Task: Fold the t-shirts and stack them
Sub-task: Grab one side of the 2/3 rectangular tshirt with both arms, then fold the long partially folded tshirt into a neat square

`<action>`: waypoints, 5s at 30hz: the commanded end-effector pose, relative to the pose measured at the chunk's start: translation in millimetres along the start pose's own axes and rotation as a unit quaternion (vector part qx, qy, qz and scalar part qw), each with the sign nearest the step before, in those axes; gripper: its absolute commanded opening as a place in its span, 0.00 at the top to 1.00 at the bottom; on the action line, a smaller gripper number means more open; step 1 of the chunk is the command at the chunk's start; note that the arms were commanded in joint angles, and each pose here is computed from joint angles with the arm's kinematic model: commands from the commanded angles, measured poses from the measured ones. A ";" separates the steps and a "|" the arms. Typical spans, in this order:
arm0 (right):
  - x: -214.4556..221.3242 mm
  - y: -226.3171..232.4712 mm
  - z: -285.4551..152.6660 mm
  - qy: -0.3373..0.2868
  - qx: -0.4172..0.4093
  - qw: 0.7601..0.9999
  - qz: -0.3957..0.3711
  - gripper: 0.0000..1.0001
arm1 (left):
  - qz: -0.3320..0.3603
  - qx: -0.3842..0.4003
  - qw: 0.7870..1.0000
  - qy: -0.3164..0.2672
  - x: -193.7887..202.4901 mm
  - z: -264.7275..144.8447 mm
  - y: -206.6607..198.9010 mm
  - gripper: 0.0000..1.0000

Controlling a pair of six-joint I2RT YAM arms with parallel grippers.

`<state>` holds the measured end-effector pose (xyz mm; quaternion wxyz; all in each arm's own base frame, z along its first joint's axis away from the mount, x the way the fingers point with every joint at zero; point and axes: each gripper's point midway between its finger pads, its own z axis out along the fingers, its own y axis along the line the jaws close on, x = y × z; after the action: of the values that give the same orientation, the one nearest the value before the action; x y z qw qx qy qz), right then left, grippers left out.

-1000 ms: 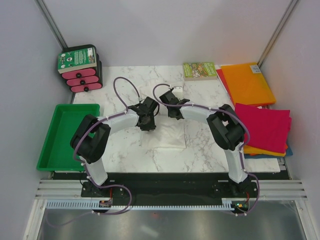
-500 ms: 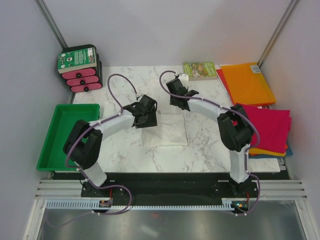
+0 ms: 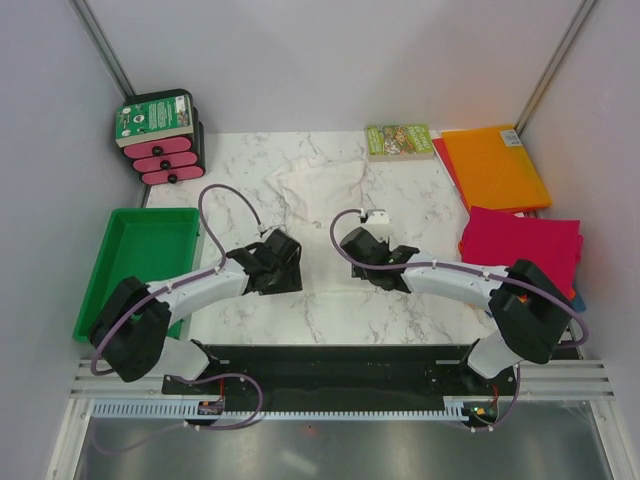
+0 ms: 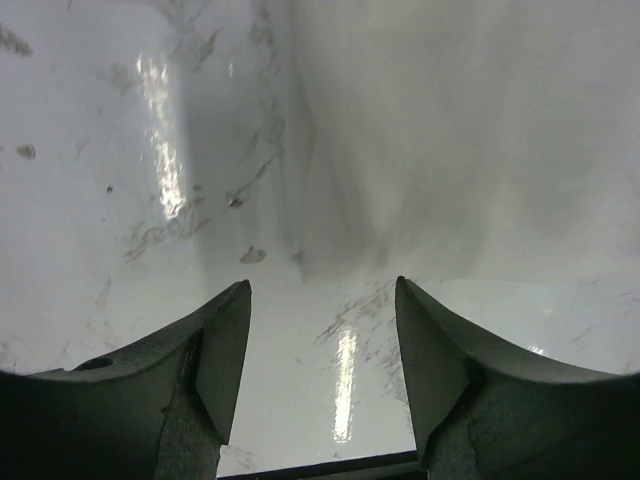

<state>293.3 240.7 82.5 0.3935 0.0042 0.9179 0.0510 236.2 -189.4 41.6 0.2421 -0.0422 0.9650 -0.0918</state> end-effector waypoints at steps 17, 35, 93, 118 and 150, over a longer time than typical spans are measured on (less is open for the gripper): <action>71.8 -36.2 -12.5 0.035 0.021 0.996 0.074 0.52 | -0.070 0.006 0.997 -0.014 17.6 -8.1 11.8 0.32; 114.5 -36.5 -2.9 0.081 0.023 0.994 0.068 0.55 | -0.072 0.012 0.997 -0.003 20.3 0.3 6.0 0.31; 157.8 -28.1 -63.7 0.113 0.005 0.991 0.070 1.00 | -0.069 0.035 0.995 0.057 78.6 -28.5 31.9 0.98; 22.6 1.4 -127.6 -0.075 0.013 0.994 0.082 1.00 | -0.045 0.108 0.989 -0.087 -1.9 -122.9 -14.9 0.98; -181.9 -16.5 106.0 -0.066 0.099 0.991 0.068 1.00 | -0.014 -0.054 0.993 -0.100 -216.6 16.0 -16.1 0.98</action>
<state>469.2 227.3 130.7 0.4300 0.1107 0.8959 -0.0152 407.4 -180.0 123.5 0.3161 -0.0946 0.9431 -0.0408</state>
